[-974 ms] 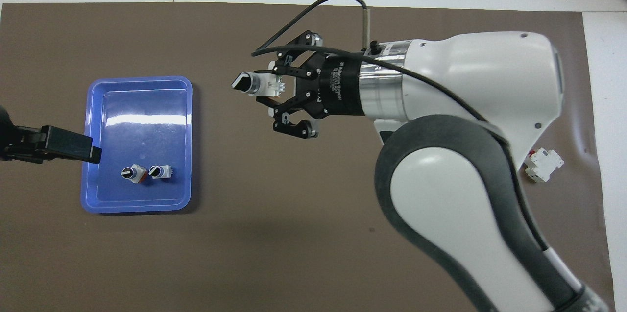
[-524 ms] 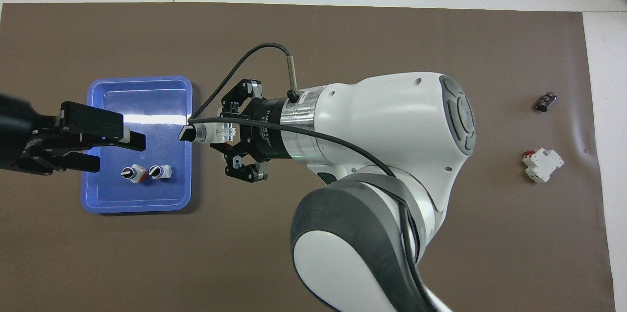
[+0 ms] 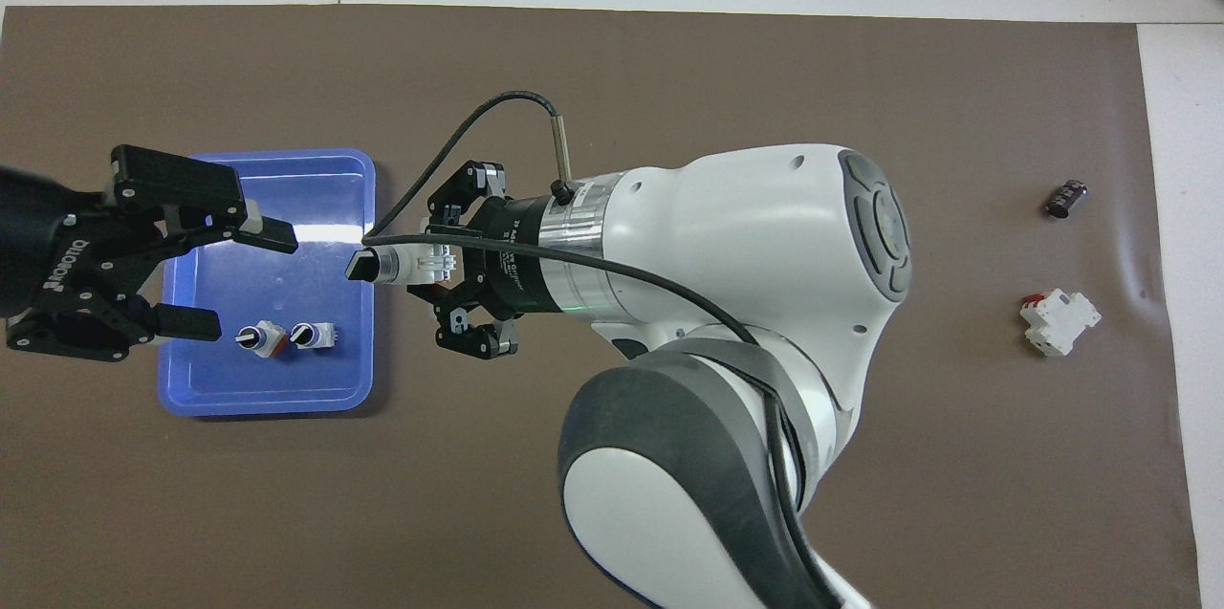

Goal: Turn and place switch with both arms
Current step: 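Hold the switch with the right gripper while the left gripper reaches it, then close the left gripper around the switch end held by the right gripper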

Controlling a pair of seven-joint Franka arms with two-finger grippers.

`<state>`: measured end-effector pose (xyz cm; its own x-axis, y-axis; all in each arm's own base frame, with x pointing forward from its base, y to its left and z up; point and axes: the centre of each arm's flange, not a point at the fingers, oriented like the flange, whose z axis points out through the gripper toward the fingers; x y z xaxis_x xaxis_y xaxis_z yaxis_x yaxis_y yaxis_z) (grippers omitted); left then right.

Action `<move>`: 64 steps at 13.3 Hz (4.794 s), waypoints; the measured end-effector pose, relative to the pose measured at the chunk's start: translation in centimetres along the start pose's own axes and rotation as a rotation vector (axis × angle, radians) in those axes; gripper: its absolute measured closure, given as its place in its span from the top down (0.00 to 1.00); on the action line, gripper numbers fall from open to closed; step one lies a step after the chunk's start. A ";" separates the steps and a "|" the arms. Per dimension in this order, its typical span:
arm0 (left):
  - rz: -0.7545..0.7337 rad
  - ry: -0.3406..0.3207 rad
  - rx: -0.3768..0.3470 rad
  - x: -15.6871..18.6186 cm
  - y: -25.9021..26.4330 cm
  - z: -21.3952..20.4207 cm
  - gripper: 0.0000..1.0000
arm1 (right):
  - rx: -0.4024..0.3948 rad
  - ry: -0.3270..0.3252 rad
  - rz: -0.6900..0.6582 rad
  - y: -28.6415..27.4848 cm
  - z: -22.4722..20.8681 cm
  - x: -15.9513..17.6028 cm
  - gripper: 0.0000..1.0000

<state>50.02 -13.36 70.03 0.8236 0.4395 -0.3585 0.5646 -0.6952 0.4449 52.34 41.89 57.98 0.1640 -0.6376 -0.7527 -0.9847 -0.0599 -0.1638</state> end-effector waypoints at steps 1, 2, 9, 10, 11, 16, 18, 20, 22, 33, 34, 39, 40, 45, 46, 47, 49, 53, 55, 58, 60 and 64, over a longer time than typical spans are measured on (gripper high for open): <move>0.014 0.009 -0.008 -0.2 0.5 0.5 1.00 | 0.001 0.000 0.000 0.0 0.0 0.0 0.36; 0.021 0.015 -0.009 -0.4 0.9 0.9 1.00 | 0.001 0.000 0.001 -0.1 -0.1 0.1 0.36; 0.201 0.110 0.138 -1.1 1.4 3.2 1.00 | 0.002 0.001 0.001 -0.1 -0.1 0.1 0.36; 0.287 0.103 0.144 -1.1 1.5 3.3 1.00 | 0.002 0.001 0.001 -0.1 -0.1 0.1 0.36; 0.387 0.096 0.149 -1.1 1.4 3.3 0.99 | 0.002 0.001 0.001 -0.1 -0.1 0.1 0.36; 0.865 0.024 0.106 -1.6 1.8 3.7 0.72 | 0.002 0.001 0.001 -0.1 -0.1 0.1 0.36; 1.016 -0.014 0.049 -1.7 1.4 4.1 0.51 | 0.002 0.001 0.001 -0.1 -0.1 0.1 0.36; 1.112 -0.029 0.027 -1.6 0.8 4.3 0.42 | 0.002 0.001 0.001 -0.1 -0.1 0.1 0.36; 1.164 -0.021 0.022 -1.6 0.5 4.4 0.32 | 0.002 0.001 0.001 -0.1 -0.1 0.1 0.36; 1.181 0.075 -0.041 -0.4 0.2 4.4 0.33 | 0.008 0.003 0.004 -0.3 -0.1 0.4 0.36; 1.189 0.075 -0.055 -0.4 0.3 4.4 0.33 | 0.008 0.004 0.002 -0.3 -0.1 0.3 0.36; 1.220 0.074 -0.086 -0.7 0.5 4.3 0.30 | 0.009 0.010 -0.003 -0.3 -0.1 0.3 0.36; 1.226 0.074 -0.085 -0.7 0.5 4.3 0.27 | 0.009 0.010 -0.003 -0.3 -0.1 0.3 0.36; 1.233 0.067 -0.087 -0.6 0.1 4.8 0.24 | 0.006 0.012 -0.004 -0.3 -0.1 0.4 0.36; 1.232 0.071 -0.091 -0.6 -0.1 4.9 0.24 | 0.004 0.014 -0.005 -0.3 0.0 0.4 0.36; 1.232 0.077 -0.094 -0.7 -0.2 4.9 0.24 | 0.003 0.015 -0.005 -0.3 0.0 0.4 0.36; 1.231 0.086 -0.099 -0.7 -0.3 4.9 0.24 | 0.004 0.015 -0.006 -0.3 0.0 0.4 0.36; 1.212 0.092 -0.107 -0.5 -0.4 4.9 0.11 | 0.004 0.015 -0.005 -0.4 -0.2 0.4 0.36; 1.193 0.091 -0.108 -0.6 -0.4 4.9 0.11 | 0.004 0.015 -0.005 -0.4 -0.2 0.4 0.36; 1.115 0.088 -0.112 -0.6 -0.4 4.8 0.11 | 0.003 0.015 -0.006 -0.4 -0.2 0.4 0.36; 0.990 0.078 -0.115 -0.7 -0.5 4.8 0.11 | 0.000 0.015 -0.007 -0.3 -0.2 0.3 0.36; 0.686 0.060 -0.122 -1.0 -0.5 4.7 0.11 | -0.004 0.014 -0.009 -0.2 -0.2 0.2 0.36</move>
<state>48.64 -16.15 66.35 0.9958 -0.0429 0.0808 -0.0850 -0.7595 0.6449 52.57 41.62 57.98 0.1718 -0.6481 -0.7419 -0.9834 -0.0684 -0.1680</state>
